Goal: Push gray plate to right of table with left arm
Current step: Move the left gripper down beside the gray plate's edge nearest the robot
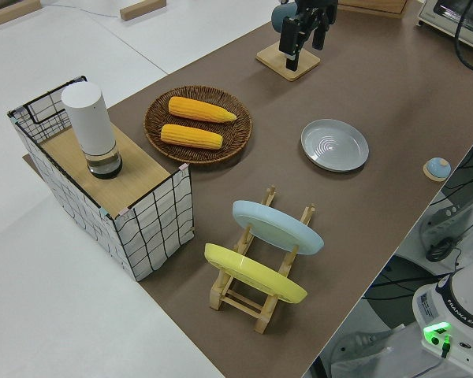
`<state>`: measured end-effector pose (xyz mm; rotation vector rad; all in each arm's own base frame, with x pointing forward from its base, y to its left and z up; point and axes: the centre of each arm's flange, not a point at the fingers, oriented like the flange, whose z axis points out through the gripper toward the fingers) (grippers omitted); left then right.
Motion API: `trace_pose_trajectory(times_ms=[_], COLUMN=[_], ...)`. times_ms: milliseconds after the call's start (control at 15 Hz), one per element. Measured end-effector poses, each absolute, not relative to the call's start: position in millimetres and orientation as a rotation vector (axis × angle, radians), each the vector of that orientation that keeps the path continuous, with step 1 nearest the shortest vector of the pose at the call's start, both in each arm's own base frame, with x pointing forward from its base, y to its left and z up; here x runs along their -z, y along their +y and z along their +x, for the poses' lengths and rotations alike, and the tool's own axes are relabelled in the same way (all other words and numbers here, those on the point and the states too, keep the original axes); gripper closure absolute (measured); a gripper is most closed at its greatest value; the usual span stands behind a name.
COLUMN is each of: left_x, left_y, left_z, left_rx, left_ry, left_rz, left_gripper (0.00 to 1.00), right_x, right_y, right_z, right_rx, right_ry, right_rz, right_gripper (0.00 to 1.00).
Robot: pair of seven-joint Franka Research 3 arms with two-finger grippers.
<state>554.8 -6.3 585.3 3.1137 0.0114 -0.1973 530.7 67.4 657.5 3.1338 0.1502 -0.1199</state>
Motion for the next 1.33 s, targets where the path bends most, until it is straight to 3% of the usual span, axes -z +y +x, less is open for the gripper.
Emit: trace_pose_trajectory(times_ms=[267,667,1333], left_x=[-566.5,-507.0,-379.4], left_y=[-10.4,-12.5,-10.5], left_z=[529.5,473.1,439.7], left_rx=[0.191,0.088,-0.031], left_ry=[0.016,0.032,0.074], left_rz=[3.107,3.117,3.099], left_gripper=[0.00,0.00,0.01], right_x=[-657.5,-657.5,-657.5], right_y=[67.4,67.4,67.4], right_z=[530.7,530.7,530.7], right_rx=[0.120,0.120,0.120], right_ry=[0.150,0.150,0.150], right_rz=[3.134,3.134,3.134], right_gripper=[0.01,0.01,0.01])
